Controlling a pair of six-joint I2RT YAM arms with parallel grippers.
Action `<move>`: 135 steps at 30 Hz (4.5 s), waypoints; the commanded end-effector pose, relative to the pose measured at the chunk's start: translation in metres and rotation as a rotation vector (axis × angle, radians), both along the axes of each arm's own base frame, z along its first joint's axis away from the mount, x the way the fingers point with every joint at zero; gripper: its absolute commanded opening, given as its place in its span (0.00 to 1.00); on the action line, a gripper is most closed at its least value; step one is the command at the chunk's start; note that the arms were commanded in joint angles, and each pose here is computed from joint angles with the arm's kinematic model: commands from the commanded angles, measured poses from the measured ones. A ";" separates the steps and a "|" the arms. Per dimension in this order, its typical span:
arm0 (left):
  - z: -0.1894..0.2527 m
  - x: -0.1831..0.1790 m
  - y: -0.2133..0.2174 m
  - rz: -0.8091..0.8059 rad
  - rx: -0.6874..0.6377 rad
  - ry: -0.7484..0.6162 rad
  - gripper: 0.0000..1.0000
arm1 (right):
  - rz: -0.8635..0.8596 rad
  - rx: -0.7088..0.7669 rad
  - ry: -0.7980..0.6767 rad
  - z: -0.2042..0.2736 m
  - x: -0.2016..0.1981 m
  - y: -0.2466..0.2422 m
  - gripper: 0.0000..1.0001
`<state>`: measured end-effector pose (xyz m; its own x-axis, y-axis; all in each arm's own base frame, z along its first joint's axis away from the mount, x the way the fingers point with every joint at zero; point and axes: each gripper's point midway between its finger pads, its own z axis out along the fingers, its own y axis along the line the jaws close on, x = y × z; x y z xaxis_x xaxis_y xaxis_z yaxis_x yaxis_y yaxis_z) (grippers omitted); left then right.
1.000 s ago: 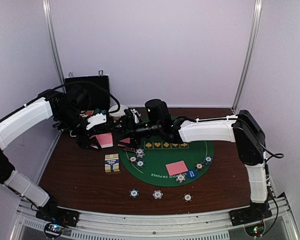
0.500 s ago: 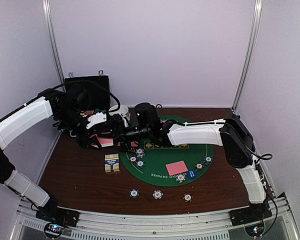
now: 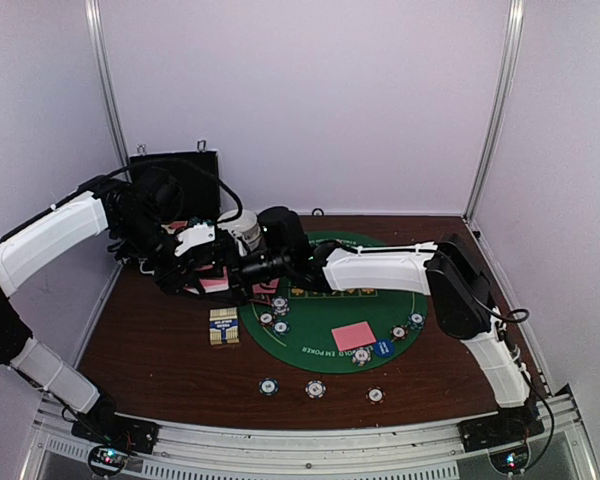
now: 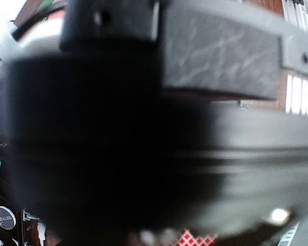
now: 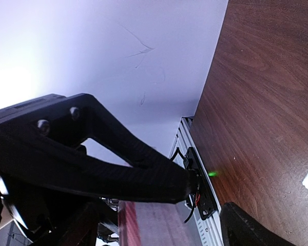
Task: Distribute texas hold em gaming equipment
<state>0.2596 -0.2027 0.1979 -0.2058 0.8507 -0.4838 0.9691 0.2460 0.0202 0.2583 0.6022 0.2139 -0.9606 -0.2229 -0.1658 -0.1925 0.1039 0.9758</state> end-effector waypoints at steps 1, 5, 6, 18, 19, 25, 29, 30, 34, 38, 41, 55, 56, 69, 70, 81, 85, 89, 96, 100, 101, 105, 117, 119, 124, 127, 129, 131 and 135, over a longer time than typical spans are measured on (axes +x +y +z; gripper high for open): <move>0.014 0.005 -0.008 -0.006 -0.046 -0.028 0.00 | 0.013 -0.016 0.020 -0.007 0.002 -0.002 0.83; 0.013 0.005 -0.007 -0.004 -0.042 -0.027 0.00 | -0.008 -0.022 0.031 -0.009 0.012 -0.011 0.79; 0.013 0.005 -0.007 -0.004 -0.042 -0.028 0.00 | -0.013 -0.021 0.031 -0.009 0.014 -0.013 0.78; 0.012 0.002 -0.005 -0.005 -0.038 -0.028 0.00 | -0.027 -0.012 0.022 0.001 0.016 -0.032 0.66; 0.012 0.002 -0.005 -0.005 -0.037 -0.028 0.00 | -0.026 -0.009 0.022 0.003 0.016 -0.032 0.64; 0.011 0.001 -0.003 -0.005 -0.030 -0.033 0.00 | -0.027 -0.003 0.014 0.010 0.014 -0.038 0.58; 0.009 0.001 -0.002 -0.005 -0.026 -0.033 0.00 | -0.034 -0.002 0.016 0.011 0.015 -0.043 0.55; 0.009 0.000 -0.002 -0.005 -0.026 -0.033 0.00 | -0.035 -0.001 0.016 0.012 0.015 -0.044 0.54; 0.009 0.000 -0.002 -0.005 -0.025 -0.032 0.00 | -0.043 0.004 0.014 0.015 0.017 -0.049 0.53; 0.009 0.000 -0.002 -0.004 -0.025 -0.031 0.00 | -0.043 0.016 0.004 0.023 0.016 -0.052 0.56; 0.007 0.000 -0.001 -0.004 -0.021 -0.028 0.00 | -0.038 0.034 -0.003 0.031 0.015 -0.053 0.58; 0.002 0.000 0.002 -0.003 -0.001 -0.027 0.00 | -0.052 0.030 -0.003 0.043 0.016 -0.073 0.15; 0.001 0.000 0.002 -0.002 0.001 -0.026 0.00 | -0.052 0.035 0.001 0.045 0.015 -0.073 0.12; -0.001 0.003 0.004 0.002 0.019 -0.031 0.00 | -0.085 0.057 0.010 0.058 0.030 -0.095 0.00; -0.001 0.003 0.004 0.002 0.020 -0.031 0.00 | -0.097 0.051 0.007 0.056 0.036 -0.101 0.00; 0.001 0.004 0.003 0.000 0.017 -0.035 0.00 | -0.306 -0.118 -0.049 0.019 0.138 -0.199 0.00; 0.002 0.004 0.003 0.000 0.014 -0.040 0.00 | -0.390 -0.278 -0.047 -0.021 0.181 -0.241 0.00; 0.003 0.003 0.003 0.001 0.012 -0.041 0.00 | -0.454 -0.403 -0.088 -0.051 0.217 -0.270 0.00; 0.005 0.002 0.003 -0.003 0.008 -0.043 0.00 | -0.504 -0.529 -0.134 -0.087 0.259 -0.289 0.00; 0.006 0.002 0.002 -0.005 0.005 -0.041 0.00 | -0.527 -0.561 -0.150 -0.100 0.275 -0.291 0.00; 0.005 0.002 0.002 -0.005 0.006 -0.040 0.00 | -0.534 -0.563 -0.152 -0.102 0.279 -0.292 0.00; 0.004 0.002 0.002 -0.008 0.007 -0.039 0.00 | -0.559 -0.558 -0.155 -0.105 0.294 -0.293 0.00; 0.004 0.002 0.003 -0.012 0.011 -0.040 0.00 | -0.590 -0.559 -0.139 -0.127 0.316 -0.295 0.00; 0.003 0.002 0.003 -0.013 0.011 -0.041 0.00 | -0.589 -0.563 -0.132 -0.131 0.316 -0.295 0.02; 0.003 0.001 0.003 -0.013 0.013 -0.040 0.00 | -0.588 -0.574 -0.150 -0.128 0.316 -0.297 0.18; 0.002 0.001 0.004 -0.013 0.013 -0.038 0.00 | -0.592 -0.599 -0.178 -0.122 0.316 -0.301 0.32; 0.002 0.001 0.003 -0.013 0.013 -0.037 0.00 | -0.596 -0.618 -0.200 -0.115 0.316 -0.305 0.38; 0.001 0.001 0.003 -0.013 0.014 -0.034 0.00 | -0.602 -0.633 -0.229 -0.105 0.315 -0.308 0.43; 0.000 0.001 0.003 -0.013 0.016 -0.033 0.00 | -0.631 -0.662 -0.297 -0.076 0.314 -0.318 0.53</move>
<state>0.2605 -0.1960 0.1888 -0.2088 0.8703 -0.4460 0.9679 0.2492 0.0331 0.5656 0.2988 0.0717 -0.9313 0.1818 -0.3157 -0.0750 0.7524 0.6544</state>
